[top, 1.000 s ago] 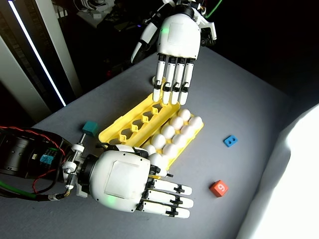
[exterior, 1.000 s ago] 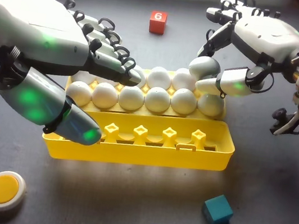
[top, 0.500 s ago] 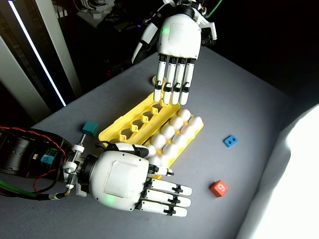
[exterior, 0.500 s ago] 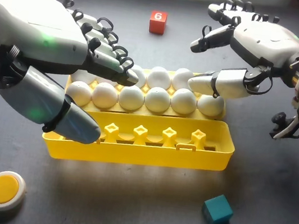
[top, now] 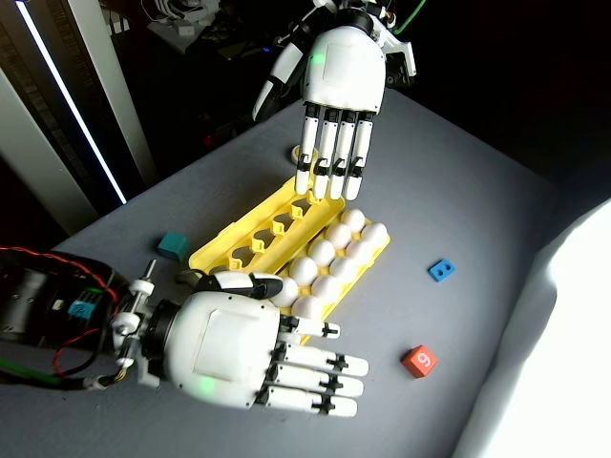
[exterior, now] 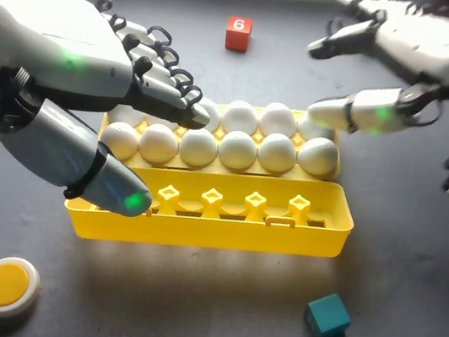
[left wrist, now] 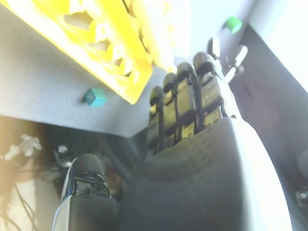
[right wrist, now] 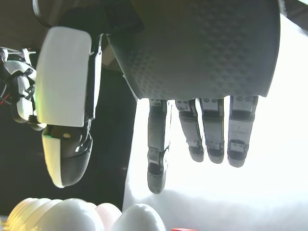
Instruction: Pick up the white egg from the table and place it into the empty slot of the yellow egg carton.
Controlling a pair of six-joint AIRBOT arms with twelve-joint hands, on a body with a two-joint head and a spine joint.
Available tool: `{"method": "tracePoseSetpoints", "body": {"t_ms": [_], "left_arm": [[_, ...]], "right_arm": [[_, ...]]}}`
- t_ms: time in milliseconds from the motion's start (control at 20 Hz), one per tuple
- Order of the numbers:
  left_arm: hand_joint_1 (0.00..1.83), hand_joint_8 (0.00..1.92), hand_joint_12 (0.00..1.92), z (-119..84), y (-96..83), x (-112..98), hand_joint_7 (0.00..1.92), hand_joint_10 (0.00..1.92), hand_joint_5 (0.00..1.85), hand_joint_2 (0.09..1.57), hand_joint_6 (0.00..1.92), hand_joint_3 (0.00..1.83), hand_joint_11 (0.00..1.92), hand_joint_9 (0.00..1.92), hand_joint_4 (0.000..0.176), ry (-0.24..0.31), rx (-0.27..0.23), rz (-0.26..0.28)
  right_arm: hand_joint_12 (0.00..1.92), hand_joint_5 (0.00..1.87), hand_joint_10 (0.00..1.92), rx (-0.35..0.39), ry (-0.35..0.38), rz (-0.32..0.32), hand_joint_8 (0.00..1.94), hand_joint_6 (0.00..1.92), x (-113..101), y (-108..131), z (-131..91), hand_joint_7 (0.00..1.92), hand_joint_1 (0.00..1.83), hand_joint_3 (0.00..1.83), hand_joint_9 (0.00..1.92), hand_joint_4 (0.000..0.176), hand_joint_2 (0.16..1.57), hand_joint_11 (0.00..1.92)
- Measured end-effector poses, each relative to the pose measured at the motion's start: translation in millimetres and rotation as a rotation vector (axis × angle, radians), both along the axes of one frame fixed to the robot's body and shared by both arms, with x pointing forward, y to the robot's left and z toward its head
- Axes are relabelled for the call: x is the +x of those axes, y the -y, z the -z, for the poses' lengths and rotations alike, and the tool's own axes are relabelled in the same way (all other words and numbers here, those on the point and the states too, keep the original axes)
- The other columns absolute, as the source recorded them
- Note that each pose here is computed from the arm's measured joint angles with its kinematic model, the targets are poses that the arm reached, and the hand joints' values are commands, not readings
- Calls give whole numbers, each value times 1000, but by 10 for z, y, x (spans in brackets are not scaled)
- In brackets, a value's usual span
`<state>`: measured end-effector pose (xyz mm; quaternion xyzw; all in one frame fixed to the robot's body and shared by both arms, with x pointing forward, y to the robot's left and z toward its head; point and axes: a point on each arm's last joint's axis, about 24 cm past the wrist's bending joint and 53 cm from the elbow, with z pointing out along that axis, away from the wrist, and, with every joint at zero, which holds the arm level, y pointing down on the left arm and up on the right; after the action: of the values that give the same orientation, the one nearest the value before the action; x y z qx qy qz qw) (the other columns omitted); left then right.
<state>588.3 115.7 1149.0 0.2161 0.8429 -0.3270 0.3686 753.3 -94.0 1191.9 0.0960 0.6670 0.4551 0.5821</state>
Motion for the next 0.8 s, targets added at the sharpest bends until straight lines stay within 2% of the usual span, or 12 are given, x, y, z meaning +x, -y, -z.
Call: {"method": "tracePoseSetpoints", "body": {"t_ms": [50,100,150,200,350,400,500,650,700,800], "left_arm": [[0,3,256,0,0,0,166,1,160,1159,2,1,0,137,0,3,2,2],[0,0,206,-2,4,-2,159,1,155,1171,0,4,0,123,0,3,1,2],[0,2,244,-9,20,-10,168,3,163,1165,2,1,0,133,0,5,-1,4],[0,5,302,-24,31,-13,192,6,186,1165,4,0,0,156,0,7,-4,7],[0,3,295,-39,29,3,186,2,184,1159,4,0,0,151,0,11,-8,2],[0,1,283,-50,29,10,183,0,182,1158,2,0,0,148,0,15,-9,1],[0,1,270,-60,30,19,179,0,178,1162,0,1,0,145,0,18,-11,-2],[0,5,309,-45,31,4,209,3,208,1169,4,1,0,170,0,13,-8,3],[0,6,196,-41,32,-3,158,3,157,1172,4,2,0,124,0,14,-5,8],[0,4,264,-36,34,-11,189,4,183,1162,2,0,0,152,0,16,-1,14]], "right_arm": [[0,669,0,-12,5,8,4,13,-13,92,-54,29,633,6,0,131,942,0],[0,669,0,-19,-4,12,8,12,-38,164,-94,40,611,9,0,116,949,0],[0,692,0,-28,-4,15,11,20,-74,226,-136,53,638,3,0,101,937,0],[0,690,0,-42,-5,15,14,18,-147,289,-182,64,637,0,0,108,929,0],[0,677,0,-60,-12,4,7,9,-344,387,-280,60,660,0,0,120,909,0],[0,677,0,-64,-13,5,8,8,-399,433,-306,68,650,0,0,147,906,0],[0,686,0,-93,-8,7,16,11,-549,533,-364,92,654,0,0,162,903,0],[0,661,0,-119,3,13,17,1,-725,640,-442,117,645,0,0,160,898,0],[0,641,0,-121,2,15,21,0,-758,664,-456,136,671,0,0,152,891,0],[0,598,0,-139,-1,16,24,0,-831,717,-474,159,663,0,0,170,888,0]]}}
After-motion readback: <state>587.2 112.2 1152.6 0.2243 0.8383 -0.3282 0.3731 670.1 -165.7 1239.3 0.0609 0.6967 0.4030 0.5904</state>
